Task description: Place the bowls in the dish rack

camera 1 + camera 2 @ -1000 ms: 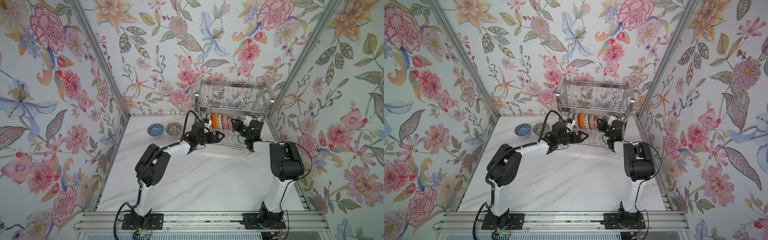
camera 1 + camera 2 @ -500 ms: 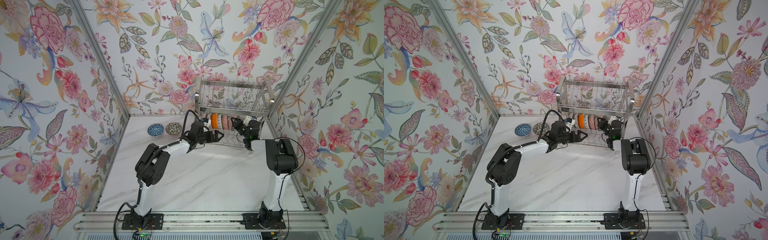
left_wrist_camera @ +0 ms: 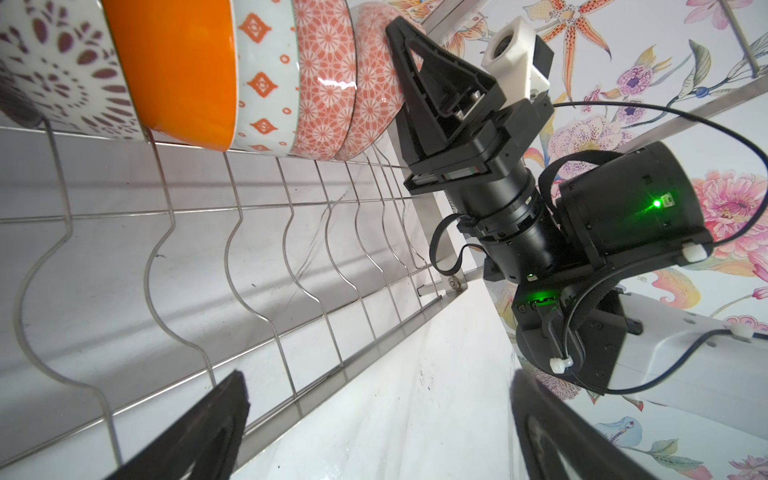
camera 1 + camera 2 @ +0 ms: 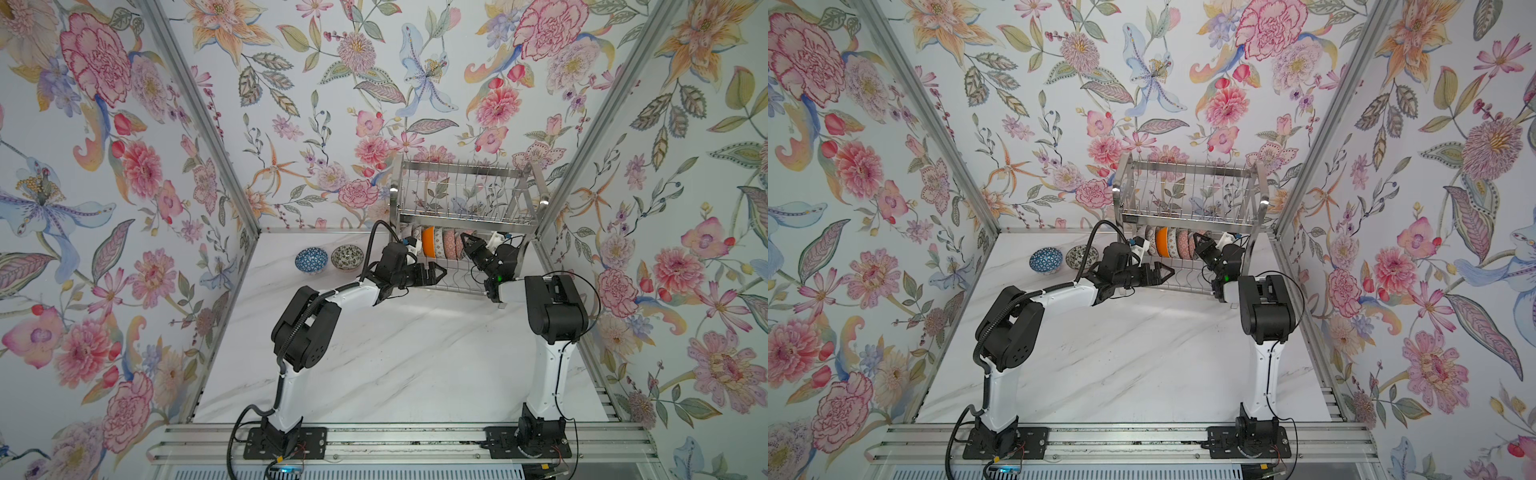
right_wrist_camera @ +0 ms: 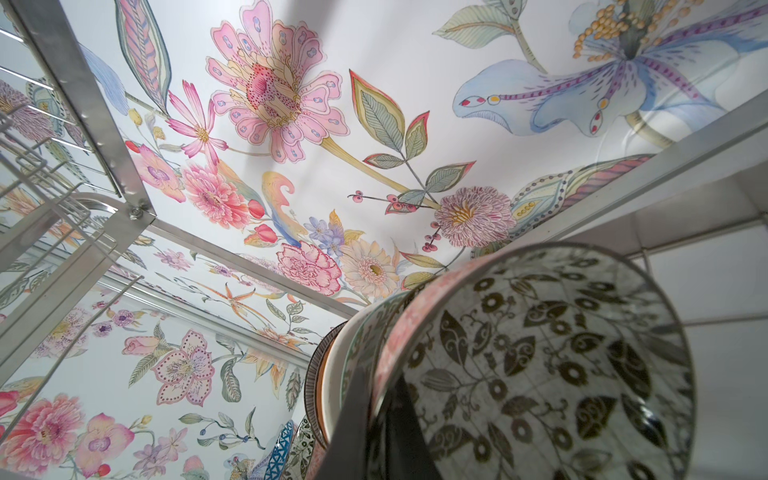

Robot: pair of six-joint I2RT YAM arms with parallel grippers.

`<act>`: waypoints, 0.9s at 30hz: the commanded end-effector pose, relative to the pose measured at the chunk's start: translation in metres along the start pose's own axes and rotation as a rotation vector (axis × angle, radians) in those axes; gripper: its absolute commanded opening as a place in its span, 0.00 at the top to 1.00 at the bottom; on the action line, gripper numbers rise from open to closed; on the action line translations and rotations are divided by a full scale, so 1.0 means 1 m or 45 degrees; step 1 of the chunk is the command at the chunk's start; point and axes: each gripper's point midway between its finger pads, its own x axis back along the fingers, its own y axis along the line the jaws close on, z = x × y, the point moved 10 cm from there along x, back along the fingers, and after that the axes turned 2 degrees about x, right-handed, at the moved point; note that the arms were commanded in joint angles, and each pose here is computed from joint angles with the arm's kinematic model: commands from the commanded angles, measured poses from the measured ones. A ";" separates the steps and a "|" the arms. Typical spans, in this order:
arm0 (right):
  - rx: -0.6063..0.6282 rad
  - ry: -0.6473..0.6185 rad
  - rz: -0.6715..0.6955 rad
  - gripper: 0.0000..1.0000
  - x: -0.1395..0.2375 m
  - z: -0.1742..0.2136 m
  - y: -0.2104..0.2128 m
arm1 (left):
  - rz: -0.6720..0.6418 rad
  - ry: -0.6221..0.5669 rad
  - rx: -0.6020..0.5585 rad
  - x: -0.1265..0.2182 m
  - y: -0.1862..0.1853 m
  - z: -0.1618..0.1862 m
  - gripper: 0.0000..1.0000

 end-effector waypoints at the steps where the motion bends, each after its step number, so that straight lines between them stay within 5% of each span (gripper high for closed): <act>1: 0.023 -0.060 -0.143 1.00 -0.006 -0.012 0.010 | -0.001 0.009 -0.023 -0.002 0.004 -0.007 0.01; 27: -0.014 -0.061 -0.156 0.98 -0.013 -0.007 -0.008 | 0.009 -0.001 -0.027 -0.009 0.000 -0.016 0.01</act>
